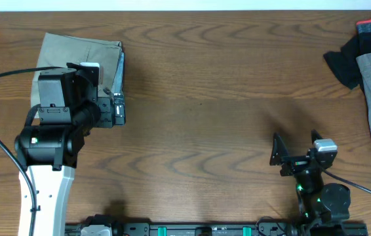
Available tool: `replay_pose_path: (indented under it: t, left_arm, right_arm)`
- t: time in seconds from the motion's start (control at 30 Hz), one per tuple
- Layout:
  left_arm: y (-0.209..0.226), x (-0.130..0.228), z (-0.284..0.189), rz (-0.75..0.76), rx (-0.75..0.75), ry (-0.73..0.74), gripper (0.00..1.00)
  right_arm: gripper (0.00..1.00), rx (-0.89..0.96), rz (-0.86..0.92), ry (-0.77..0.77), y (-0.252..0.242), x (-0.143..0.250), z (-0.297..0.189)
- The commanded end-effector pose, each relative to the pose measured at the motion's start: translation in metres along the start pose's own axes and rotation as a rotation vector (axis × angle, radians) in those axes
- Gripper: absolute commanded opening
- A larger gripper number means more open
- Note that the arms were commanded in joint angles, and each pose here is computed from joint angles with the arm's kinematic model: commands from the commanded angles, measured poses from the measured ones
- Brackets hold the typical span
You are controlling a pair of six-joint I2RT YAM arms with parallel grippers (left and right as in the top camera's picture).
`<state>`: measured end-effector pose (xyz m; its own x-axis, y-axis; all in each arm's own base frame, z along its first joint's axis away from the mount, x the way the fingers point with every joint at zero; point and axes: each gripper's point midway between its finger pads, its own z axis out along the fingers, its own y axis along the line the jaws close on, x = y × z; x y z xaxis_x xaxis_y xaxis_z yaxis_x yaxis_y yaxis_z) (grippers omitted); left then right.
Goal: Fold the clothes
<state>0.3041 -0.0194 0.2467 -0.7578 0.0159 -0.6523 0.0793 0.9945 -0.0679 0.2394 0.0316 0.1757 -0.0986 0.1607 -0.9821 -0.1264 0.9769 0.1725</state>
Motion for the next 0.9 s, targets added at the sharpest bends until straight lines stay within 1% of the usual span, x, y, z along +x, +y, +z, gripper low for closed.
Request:
replay_pose_path:
  t: [0.0,0.1,0.87]
  left_arm:
    - [0.0001,0.0017,0.0014,0.007,-0.003,0.006,0.98]
    - [0.0001,0.0017,0.0014,0.007,-0.003,0.006,0.98]
    - [0.0001,0.0017,0.0014,0.007,-0.003,0.006,0.98]
  right_arm:
    - [0.99,-0.020,-0.007,-0.012,0.0009,0.0091,0.0038]
    - [0.99,-0.018,-0.002,-0.007,-0.0008,0.0169,0.0060]
    - [0.99,-0.018,0.000,-0.006,-0.0008,0.0169,0.0060]
